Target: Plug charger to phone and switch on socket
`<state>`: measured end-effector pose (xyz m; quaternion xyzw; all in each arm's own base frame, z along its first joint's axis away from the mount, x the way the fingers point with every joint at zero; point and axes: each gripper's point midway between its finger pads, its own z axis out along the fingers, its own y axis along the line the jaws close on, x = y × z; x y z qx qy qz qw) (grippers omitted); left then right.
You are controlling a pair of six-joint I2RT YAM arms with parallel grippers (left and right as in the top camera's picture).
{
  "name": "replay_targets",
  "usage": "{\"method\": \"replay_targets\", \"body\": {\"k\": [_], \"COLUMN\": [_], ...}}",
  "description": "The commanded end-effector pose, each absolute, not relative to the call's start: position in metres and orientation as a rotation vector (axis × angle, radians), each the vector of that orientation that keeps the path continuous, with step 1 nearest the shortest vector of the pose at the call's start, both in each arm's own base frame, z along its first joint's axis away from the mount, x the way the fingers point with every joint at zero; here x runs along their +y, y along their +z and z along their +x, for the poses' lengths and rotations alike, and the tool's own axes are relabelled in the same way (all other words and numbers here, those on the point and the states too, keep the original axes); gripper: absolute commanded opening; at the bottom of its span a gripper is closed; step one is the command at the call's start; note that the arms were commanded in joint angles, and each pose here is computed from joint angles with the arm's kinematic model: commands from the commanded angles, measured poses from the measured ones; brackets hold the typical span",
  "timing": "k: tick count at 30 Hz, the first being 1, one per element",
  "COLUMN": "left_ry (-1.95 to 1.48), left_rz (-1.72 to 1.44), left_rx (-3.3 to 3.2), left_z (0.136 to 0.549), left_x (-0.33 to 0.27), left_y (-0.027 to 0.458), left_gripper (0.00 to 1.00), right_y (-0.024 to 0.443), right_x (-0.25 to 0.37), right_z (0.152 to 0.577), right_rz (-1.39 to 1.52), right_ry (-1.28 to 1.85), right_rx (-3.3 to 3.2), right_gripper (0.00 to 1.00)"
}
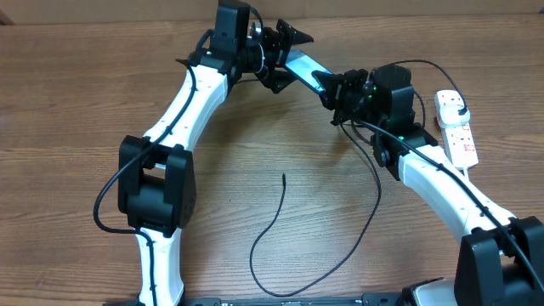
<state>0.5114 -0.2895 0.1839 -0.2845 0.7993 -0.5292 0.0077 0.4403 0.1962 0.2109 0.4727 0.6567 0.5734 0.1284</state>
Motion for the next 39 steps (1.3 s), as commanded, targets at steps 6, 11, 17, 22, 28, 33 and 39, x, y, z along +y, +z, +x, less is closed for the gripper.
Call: {"method": "replay_targets", "body": {"k": [6, 11, 17, 22, 28, 33, 39], "left_ry": [-1.654, -1.654, -1.653, -1.653, -1.653, -1.653, -1.654], "left_rz": [-0.869, -0.869, -0.870, -0.869, -0.864, -0.861, -0.856], "left_rx": [2.495, 2.495, 2.495, 2.495, 2.495, 2.497, 2.500], "left_z": [0.5108, 0.5108, 0.5109, 0.5109, 0.5107, 0.5100, 0.5088], "left_x": [-0.2968, -0.2968, -0.2968, -0.2968, -0.2970, -0.2981, -0.3003], "left_y": [0.1901, 0.1901, 0.1901, 0.1901, 0.1901, 0.1901, 0.1901], "left_gripper": [0.85, 0.79, 0.63, 0.46, 0.34, 0.26, 0.18], "right_y": [0.2279, 0.2279, 0.2279, 0.2279, 0.2279, 0.2279, 0.2279], "right_x": [0.2009, 0.2009, 0.2009, 0.2009, 0.2010, 0.2010, 0.2009], "right_z": [0.4436, 0.4436, 0.4436, 0.4436, 0.4436, 0.4436, 0.4436], "right_rz": [1.313, 1.313, 1.313, 1.302, 1.296, 1.294, 1.291], "right_ry": [1.704, 1.704, 1.704, 1.699, 1.697, 1.696, 1.695], "right_rx": [1.890, 1.890, 1.890, 1.894, 1.896, 1.896, 1.897], "right_gripper": [0.04, 0.04, 0.04, 0.04, 0.04, 0.04, 0.04]}}
